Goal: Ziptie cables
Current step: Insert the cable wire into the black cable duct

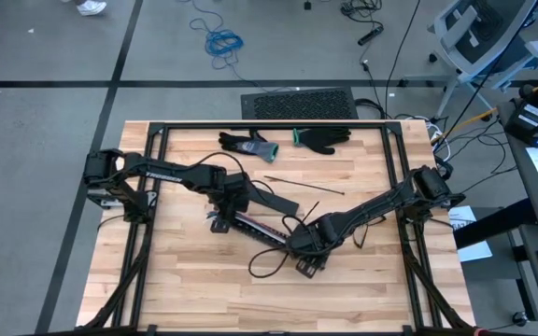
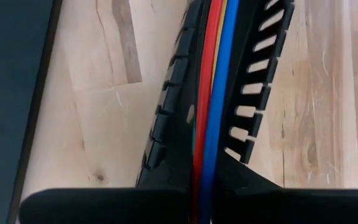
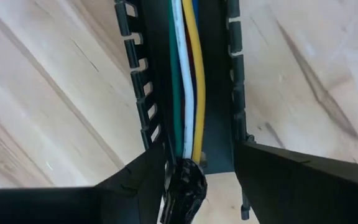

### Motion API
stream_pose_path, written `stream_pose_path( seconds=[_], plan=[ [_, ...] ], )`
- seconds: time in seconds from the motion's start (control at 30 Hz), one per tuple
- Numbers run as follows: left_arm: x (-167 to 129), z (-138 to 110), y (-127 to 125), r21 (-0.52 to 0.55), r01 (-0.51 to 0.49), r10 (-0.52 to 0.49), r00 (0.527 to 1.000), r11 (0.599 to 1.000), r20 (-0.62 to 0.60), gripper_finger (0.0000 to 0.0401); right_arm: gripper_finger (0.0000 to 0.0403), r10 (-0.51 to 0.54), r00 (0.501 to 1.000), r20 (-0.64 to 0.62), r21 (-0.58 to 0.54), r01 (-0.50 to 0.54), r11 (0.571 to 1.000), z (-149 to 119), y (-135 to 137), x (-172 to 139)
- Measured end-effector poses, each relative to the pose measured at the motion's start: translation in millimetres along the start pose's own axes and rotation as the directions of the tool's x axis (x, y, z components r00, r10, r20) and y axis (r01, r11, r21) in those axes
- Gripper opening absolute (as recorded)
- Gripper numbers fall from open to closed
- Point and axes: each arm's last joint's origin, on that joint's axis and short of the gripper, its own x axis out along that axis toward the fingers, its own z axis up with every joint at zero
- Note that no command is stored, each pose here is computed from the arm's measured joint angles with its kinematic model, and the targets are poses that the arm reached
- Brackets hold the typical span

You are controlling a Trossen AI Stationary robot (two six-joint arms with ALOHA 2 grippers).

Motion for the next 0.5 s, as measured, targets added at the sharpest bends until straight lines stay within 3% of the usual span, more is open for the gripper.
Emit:
stream_pose_path(
  seconds=[0.37, 0.5],
  plan=[
    [0.0, -1.6, -3.9, -0.001, 0.05, -0.05, 0.999, 0.999, -0.02, 0.0156, 0.0181, 0.009, 1.0, 0.019, -0.048, -0.008, 0.999, -0.1, 1.5, -1.4],
    [-2.4, -4.2, -5.3, -0.021, 0.068, -0.069, 0.996, 0.997, -0.062, 0.0177, 0.0181, 0.013, 0.999, 0.03, -0.072, -0.01, 0.997, 0.7, 1.9, -2.4]
  ],
)
